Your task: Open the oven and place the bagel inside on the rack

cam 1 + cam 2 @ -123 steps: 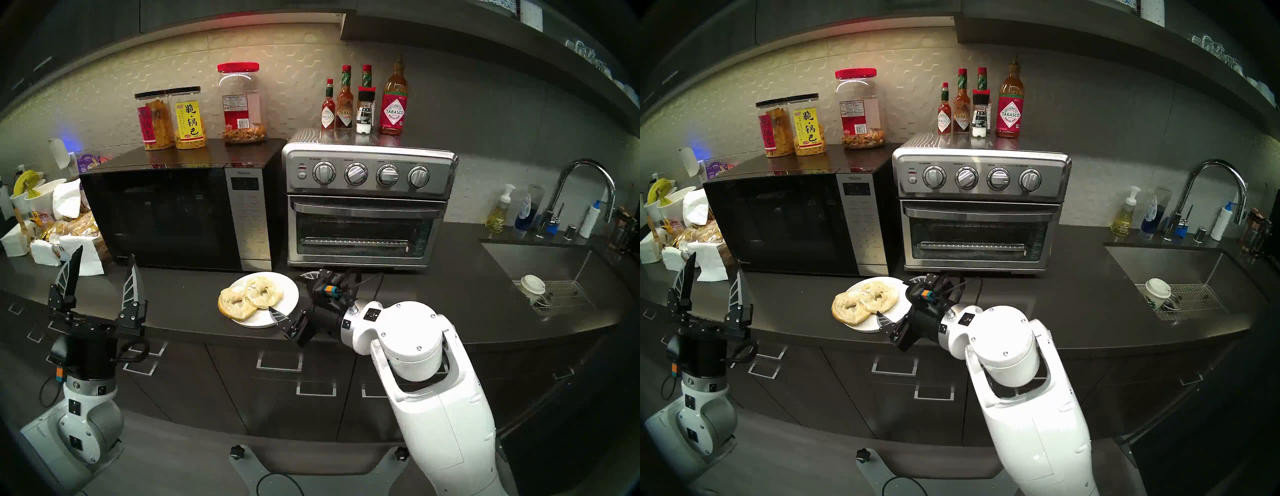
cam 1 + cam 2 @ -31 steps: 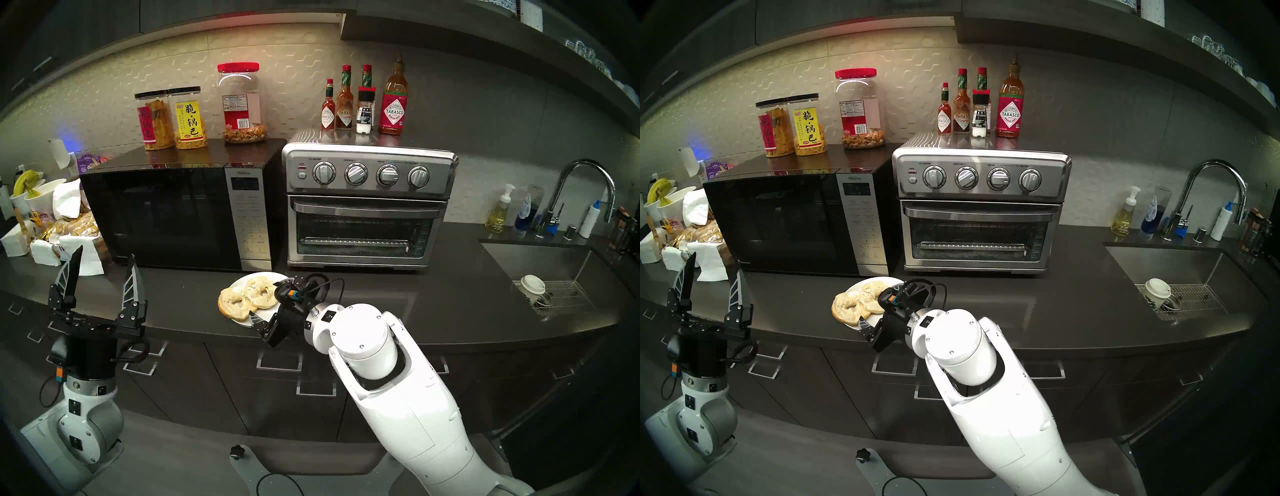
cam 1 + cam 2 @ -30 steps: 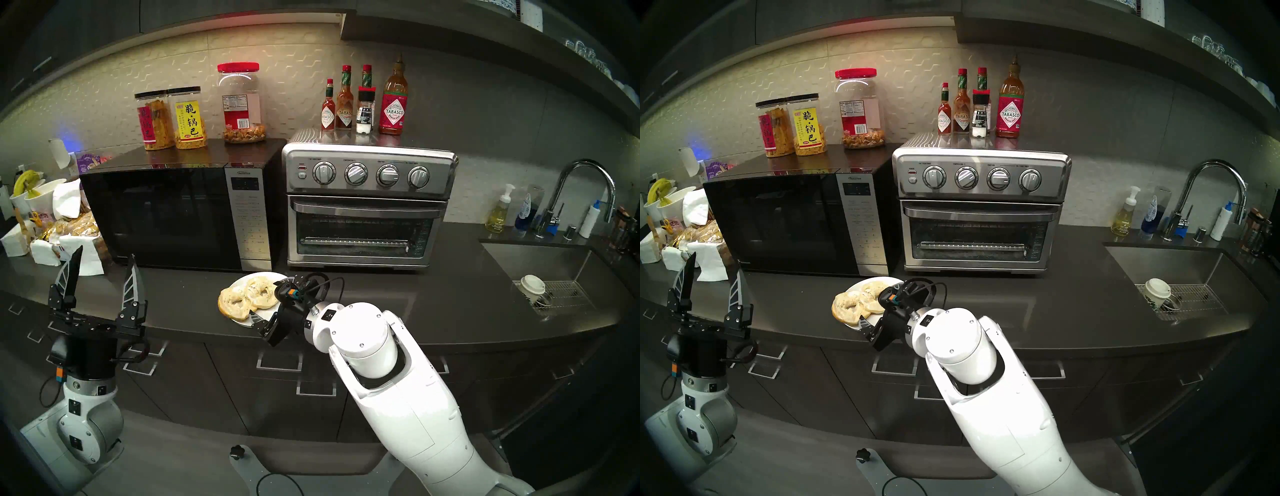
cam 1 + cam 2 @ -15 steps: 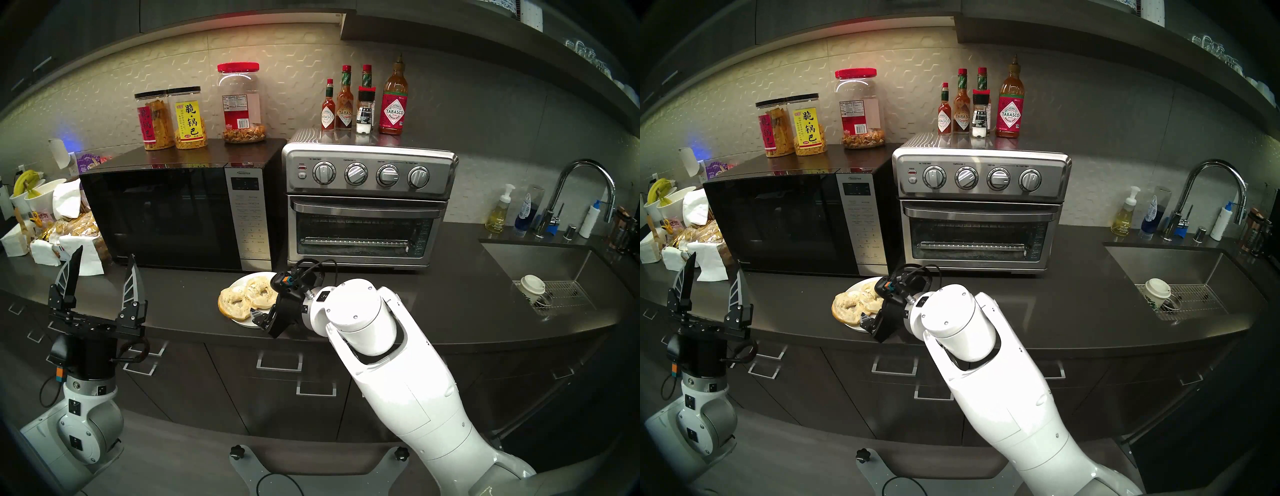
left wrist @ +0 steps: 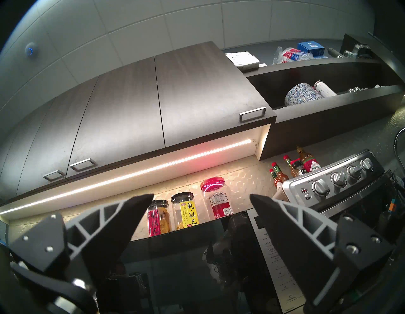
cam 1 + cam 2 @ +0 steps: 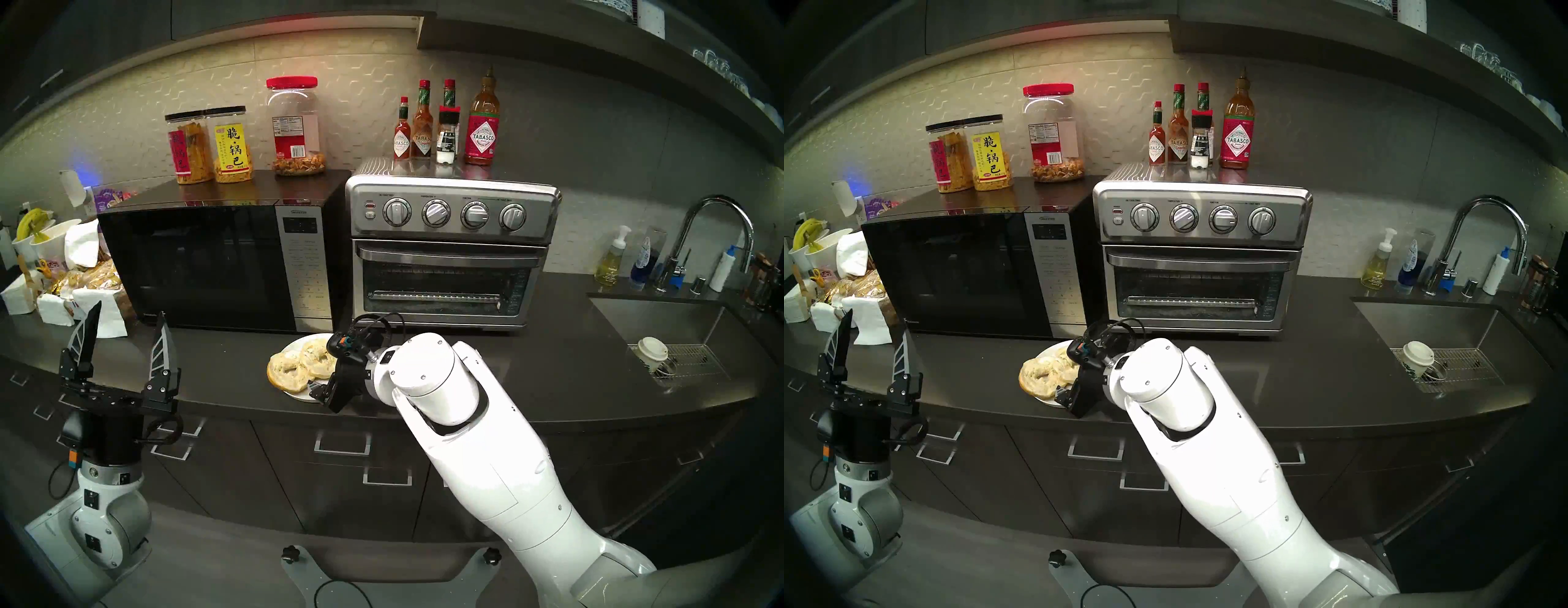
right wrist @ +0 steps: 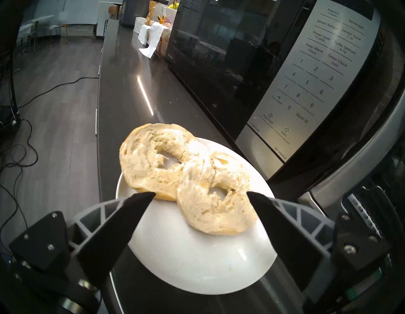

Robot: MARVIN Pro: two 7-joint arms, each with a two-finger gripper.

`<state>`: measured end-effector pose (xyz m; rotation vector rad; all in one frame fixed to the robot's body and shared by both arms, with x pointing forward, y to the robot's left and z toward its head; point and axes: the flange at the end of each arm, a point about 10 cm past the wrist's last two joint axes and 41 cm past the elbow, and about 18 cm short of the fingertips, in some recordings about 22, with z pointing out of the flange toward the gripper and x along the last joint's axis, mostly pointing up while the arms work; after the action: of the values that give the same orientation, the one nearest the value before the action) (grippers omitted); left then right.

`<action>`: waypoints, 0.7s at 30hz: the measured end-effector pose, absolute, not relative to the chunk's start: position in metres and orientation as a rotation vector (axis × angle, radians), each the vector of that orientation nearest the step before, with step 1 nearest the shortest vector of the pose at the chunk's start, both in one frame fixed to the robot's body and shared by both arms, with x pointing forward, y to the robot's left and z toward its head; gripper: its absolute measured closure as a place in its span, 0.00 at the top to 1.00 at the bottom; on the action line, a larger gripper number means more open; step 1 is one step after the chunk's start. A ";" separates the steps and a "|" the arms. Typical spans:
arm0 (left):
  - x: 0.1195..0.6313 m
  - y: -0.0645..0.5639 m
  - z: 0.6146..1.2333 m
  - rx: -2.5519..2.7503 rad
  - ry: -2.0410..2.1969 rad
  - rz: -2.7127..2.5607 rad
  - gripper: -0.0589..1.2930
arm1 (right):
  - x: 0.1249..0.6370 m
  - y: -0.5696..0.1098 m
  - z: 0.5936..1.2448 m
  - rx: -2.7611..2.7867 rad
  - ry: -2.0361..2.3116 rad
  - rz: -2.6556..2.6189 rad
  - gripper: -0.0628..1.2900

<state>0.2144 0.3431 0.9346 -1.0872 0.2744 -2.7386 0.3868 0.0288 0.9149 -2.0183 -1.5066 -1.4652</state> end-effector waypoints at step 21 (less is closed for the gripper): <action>0.214 0.343 0.935 -1.087 0.274 -2.739 0.97 | 0.397 0.032 0.912 -2.017 -1.459 -1.497 0.96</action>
<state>0.2144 0.3431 0.9346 -1.0871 0.2744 -2.7386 0.3972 0.0317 0.9123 -2.0171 -1.4589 -1.4966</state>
